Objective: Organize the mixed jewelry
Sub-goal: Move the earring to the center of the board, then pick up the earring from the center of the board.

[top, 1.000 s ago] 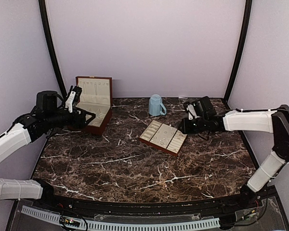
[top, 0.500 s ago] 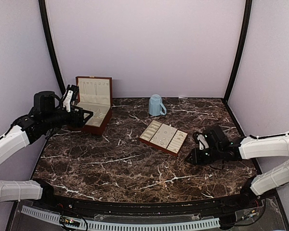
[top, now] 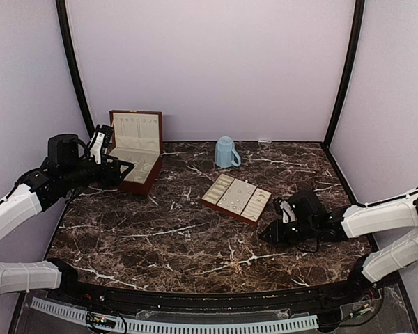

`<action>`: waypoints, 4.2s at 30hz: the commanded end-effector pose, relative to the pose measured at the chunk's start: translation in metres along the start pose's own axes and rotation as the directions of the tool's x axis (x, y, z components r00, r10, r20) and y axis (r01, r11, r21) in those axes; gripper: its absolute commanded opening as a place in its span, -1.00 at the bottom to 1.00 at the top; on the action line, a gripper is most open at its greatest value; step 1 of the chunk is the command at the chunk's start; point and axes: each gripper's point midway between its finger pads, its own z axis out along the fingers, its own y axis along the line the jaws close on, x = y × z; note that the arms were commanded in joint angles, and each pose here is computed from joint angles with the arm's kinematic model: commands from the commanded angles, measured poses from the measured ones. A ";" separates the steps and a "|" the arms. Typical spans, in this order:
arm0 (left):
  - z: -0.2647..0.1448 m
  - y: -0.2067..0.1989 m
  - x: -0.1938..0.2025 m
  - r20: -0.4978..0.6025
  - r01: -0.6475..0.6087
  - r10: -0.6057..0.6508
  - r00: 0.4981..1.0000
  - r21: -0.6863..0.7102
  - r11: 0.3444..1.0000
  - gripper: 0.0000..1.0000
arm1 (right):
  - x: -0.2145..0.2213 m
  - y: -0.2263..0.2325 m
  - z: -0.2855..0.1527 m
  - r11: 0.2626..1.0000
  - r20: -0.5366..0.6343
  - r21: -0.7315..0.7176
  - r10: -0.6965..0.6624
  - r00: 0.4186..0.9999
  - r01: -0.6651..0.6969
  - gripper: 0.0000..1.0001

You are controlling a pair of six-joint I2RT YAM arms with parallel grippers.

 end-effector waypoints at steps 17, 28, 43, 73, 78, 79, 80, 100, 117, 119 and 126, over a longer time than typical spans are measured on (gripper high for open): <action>-0.007 0.000 -0.007 0.042 -0.019 0.019 0.999 -0.003 1.000 0.40 | 0.000 0.003 0.019 1.000 -0.011 0.024 -0.004 1.000 0.004 -0.55; -0.006 0.000 -0.006 0.038 -0.018 0.018 0.999 -0.002 1.000 0.40 | -0.001 0.020 0.028 1.000 -0.014 -0.006 -0.018 1.000 0.018 -0.56; -0.006 0.000 -0.006 0.036 -0.043 0.043 0.998 -0.003 0.999 0.40 | -0.003 0.054 0.029 0.995 -0.003 -0.037 -0.093 0.996 0.093 -0.55; -0.005 -0.001 -0.005 0.036 -0.039 0.039 0.999 0.001 0.999 0.40 | 0.034 0.007 0.010 0.994 -0.011 0.113 0.000 1.000 0.001 -0.63; -0.005 -0.001 -0.005 0.035 -0.039 0.039 0.999 0.004 0.999 0.40 | 0.039 0.011 0.009 0.997 -0.019 0.071 0.008 1.000 -0.006 -0.58; -0.005 -0.001 -0.005 0.035 -0.039 0.039 0.999 0.004 0.999 0.40 | 0.041 0.014 0.010 0.998 -0.031 0.056 0.004 1.000 -0.002 -0.58; -0.005 -0.001 -0.005 0.035 -0.040 0.040 0.999 0.005 0.999 0.40 | 0.041 0.015 0.010 0.999 -0.036 0.051 0.000 0.999 0.002 -0.58; -0.005 -0.002 -0.005 0.037 -0.040 0.039 0.999 0.006 0.999 0.40 | 0.050 0.013 0.017 0.998 -0.075 0.048 -0.026 0.997 0.029 -0.73; -0.006 -0.001 -0.006 0.038 -0.042 0.041 0.998 0.004 0.999 0.40 | 0.055 0.018 0.012 0.998 -0.094 0.024 -0.047 0.994 0.050 -0.73; -0.006 -0.001 -0.006 0.038 -0.040 0.040 0.998 0.004 0.999 0.40 | 0.054 0.020 0.012 0.998 -0.088 0.012 -0.058 0.994 0.059 -0.73; -0.006 -0.001 -0.005 0.036 -0.039 0.039 0.999 0.003 0.999 0.40 | 0.052 0.020 0.016 0.997 -0.087 0.024 -0.069 0.994 0.071 -0.76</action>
